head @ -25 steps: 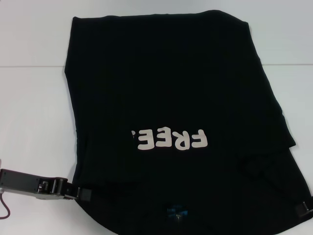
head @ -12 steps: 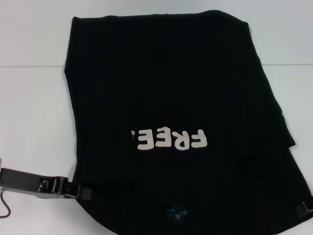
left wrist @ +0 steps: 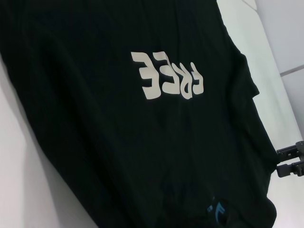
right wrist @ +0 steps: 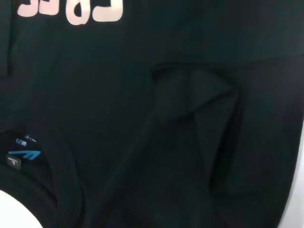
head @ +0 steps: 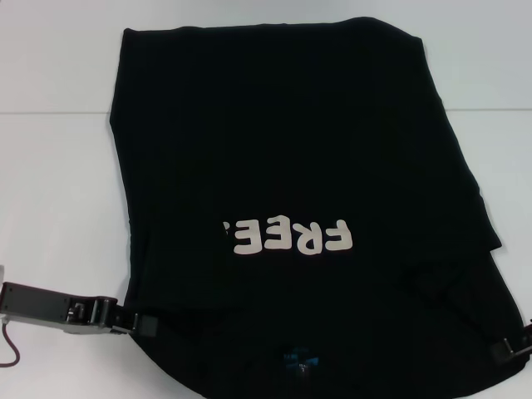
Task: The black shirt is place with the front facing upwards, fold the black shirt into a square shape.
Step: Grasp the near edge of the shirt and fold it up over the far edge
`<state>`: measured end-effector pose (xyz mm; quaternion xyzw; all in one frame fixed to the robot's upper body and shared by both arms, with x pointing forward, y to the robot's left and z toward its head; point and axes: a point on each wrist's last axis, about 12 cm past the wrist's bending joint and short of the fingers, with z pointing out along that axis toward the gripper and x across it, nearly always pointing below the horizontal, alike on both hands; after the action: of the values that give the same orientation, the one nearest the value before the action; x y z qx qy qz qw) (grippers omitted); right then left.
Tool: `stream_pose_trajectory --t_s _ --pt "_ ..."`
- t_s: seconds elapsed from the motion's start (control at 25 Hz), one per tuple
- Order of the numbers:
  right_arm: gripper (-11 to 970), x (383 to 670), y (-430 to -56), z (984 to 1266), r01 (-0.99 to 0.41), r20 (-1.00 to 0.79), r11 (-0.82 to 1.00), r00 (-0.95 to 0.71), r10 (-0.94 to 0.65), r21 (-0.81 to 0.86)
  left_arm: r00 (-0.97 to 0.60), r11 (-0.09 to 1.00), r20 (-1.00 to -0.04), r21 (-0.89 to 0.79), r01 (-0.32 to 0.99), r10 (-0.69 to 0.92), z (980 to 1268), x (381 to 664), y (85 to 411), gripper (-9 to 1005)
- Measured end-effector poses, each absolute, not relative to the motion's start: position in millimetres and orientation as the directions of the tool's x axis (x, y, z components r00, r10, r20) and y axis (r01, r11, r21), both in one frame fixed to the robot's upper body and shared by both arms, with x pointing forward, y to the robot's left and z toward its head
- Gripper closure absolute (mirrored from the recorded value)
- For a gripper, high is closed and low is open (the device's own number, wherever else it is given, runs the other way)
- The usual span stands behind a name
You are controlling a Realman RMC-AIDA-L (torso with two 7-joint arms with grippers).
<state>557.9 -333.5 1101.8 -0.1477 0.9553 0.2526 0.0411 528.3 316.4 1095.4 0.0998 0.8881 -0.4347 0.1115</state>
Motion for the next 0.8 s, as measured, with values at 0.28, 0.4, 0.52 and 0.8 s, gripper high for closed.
stream_pose_trajectory --t_s 0.28,0.4,0.52,0.8 --pt "357 558.7 -329.3 1100.6 -0.31 -0.148 0.822 -0.951 -0.272 0.477 -0.955 0.603 -0.286 -0.749 0.275 0.081 1095.8 528.8 316.5 948" --pt "372 559.0 -329.0 1100.5 -0.312 -0.148 0.823 -0.95 -0.274 0.475 -0.955 0.603 -0.287 -0.749 0.275 0.08 1095.8 528.9 316.7 948" --pt "386 559.4 -328.8 1100.9 -0.313 -0.148 0.823 -0.95 -0.275 0.474 -0.955 0.603 -0.287 -0.749 0.275 0.079 1095.9 529.0 316.9 948" --pt "419 560.4 -331.0 1101.8 -0.306 -0.152 0.832 -0.952 -0.265 0.463 -0.955 0.603 -0.287 -0.749 0.275 0.078 1096.3 529.5 316.7 947"
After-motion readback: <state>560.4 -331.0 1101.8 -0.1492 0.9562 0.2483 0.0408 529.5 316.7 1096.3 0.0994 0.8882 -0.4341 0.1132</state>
